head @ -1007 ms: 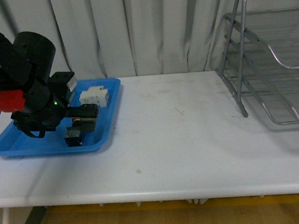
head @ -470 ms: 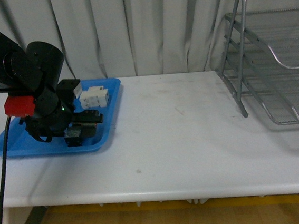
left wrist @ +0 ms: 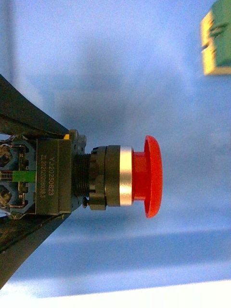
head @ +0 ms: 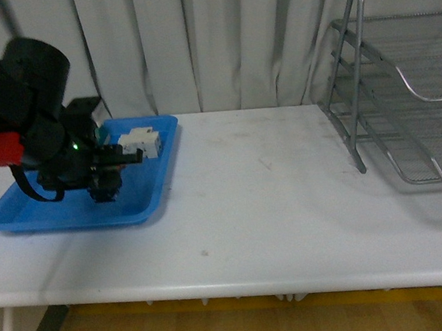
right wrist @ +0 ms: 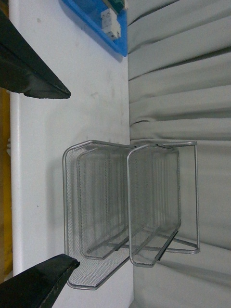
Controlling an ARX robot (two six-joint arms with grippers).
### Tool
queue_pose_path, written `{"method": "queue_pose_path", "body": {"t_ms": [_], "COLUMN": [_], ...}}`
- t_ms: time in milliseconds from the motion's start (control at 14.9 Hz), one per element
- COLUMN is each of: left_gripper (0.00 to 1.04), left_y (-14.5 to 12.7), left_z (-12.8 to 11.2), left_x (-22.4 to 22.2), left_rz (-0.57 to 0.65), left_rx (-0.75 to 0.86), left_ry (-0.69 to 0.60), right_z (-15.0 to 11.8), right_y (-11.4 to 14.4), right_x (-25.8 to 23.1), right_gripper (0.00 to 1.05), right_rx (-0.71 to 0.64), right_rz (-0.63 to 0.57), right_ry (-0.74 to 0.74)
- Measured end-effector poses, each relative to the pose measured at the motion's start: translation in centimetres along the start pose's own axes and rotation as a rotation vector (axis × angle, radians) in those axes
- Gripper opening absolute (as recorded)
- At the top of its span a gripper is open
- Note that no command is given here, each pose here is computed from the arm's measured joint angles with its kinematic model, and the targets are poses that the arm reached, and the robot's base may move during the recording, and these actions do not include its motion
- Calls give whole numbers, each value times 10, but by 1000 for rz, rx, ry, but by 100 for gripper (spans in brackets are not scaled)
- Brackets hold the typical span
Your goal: Place button on rack with both arms
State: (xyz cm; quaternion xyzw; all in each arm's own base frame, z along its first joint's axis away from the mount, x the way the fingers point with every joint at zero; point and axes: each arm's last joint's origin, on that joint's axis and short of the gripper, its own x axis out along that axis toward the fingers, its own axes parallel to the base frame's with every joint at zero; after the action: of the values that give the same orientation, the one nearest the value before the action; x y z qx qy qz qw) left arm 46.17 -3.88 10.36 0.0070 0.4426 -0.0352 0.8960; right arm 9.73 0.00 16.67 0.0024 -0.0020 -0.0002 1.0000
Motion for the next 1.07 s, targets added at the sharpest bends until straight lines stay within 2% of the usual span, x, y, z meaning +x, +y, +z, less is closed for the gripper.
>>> {"method": "queue_pose_path", "body": {"t_ms": [134, 201, 470, 604, 738, 806, 1074], "left_gripper": [36, 36, 36, 36, 36, 36, 36], "left_y": [2, 2, -5, -7, -1, 5, 8], "left_z": [10, 5, -60, -92, -126, -136, -145], "left_x": [-59, -94, -170, -192, -187, -180, -173], "left_rz": [-44, -81, -142, -135, -110, -101, -76], "left_rx": [5, 33, 187, 262, 280, 262, 256], "left_ry": [-165, -246, -298, -310, -262, -236, -222], "right_z": [0, 0, 0, 0, 0, 0, 0], "right_y": [0, 0, 0, 0, 0, 0, 0], "right_x": [0, 0, 0, 0, 0, 0, 0], "right_gripper": [98, 98, 98, 98, 98, 98, 98], "right_rx": [0, 0, 0, 0, 0, 0, 0], "right_rz": [0, 0, 0, 0, 0, 0, 0], "right_ry": [0, 0, 0, 0, 0, 0, 0]}}
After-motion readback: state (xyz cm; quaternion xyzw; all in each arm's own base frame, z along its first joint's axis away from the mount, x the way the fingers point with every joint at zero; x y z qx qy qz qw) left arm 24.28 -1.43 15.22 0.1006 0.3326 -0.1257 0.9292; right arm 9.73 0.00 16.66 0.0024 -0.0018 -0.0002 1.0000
